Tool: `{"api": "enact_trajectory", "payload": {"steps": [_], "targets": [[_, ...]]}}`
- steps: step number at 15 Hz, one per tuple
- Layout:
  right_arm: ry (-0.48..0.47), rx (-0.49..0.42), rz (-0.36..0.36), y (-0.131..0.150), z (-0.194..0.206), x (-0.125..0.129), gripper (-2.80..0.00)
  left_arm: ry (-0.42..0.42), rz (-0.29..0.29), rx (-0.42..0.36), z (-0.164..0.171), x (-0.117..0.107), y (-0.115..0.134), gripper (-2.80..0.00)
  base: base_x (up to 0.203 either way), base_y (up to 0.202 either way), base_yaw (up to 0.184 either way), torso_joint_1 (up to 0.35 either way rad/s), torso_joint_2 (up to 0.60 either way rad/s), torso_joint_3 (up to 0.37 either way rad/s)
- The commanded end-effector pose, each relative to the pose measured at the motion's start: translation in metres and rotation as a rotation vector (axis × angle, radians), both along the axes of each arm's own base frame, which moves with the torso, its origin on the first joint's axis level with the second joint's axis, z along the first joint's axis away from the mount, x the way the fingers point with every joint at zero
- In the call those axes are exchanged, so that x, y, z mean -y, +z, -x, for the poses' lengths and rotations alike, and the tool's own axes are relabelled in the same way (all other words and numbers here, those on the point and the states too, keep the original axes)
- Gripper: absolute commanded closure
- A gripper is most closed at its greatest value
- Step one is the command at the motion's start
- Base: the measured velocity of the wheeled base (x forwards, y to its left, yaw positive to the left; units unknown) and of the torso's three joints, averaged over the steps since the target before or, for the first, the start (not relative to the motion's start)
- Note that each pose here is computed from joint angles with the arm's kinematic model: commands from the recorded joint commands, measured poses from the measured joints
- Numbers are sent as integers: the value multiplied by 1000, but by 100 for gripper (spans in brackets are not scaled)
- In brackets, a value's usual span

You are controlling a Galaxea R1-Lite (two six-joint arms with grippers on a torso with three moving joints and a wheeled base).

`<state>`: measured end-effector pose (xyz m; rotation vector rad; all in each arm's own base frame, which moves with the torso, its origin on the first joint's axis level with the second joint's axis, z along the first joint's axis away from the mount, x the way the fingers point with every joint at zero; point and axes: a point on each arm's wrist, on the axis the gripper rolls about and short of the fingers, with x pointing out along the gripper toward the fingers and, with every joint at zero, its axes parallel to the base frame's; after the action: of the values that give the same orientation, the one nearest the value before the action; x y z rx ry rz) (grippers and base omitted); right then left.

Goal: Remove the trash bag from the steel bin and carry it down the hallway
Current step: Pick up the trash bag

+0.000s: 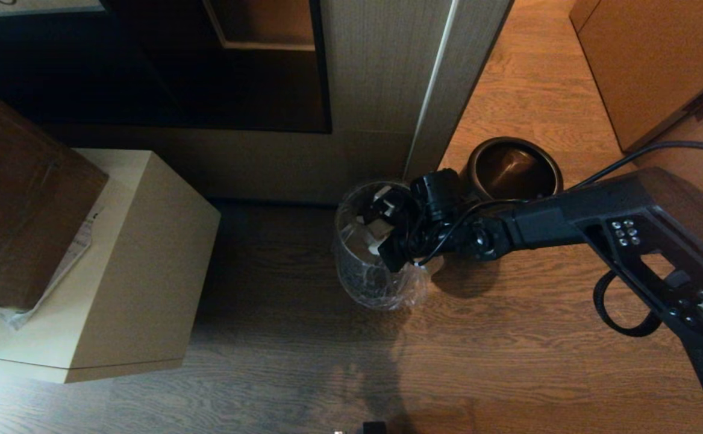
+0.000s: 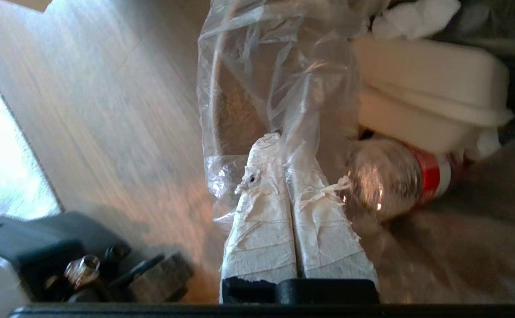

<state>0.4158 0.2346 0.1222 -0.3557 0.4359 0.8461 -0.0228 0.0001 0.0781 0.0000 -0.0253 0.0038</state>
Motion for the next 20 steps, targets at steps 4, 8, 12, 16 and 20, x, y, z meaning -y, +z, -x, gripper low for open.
{"api": "enact_trajectory", "payload": {"steps": [4,8,12,16,20], "targets": [[-26,42,-23,35,7,19,0,1,0,-10,-1,0,-3,0,0,0,0,0,0,0],[-47,44,-25,52,17,34,0,1,0,-10,-1,0,-3,0,0,0,0,0,0,0],[-74,67,-35,64,18,48,0,1,0,-11,-1,0,-3,0,0,0,0,0,0,0],[-87,69,-36,66,18,54,0,1,0,-11,-1,0,-3,0,0,0,0,0,0,0],[-82,73,-38,83,30,58,0,1,0,-12,-1,0,-3,0,0,0,0,0,0,0]]}}
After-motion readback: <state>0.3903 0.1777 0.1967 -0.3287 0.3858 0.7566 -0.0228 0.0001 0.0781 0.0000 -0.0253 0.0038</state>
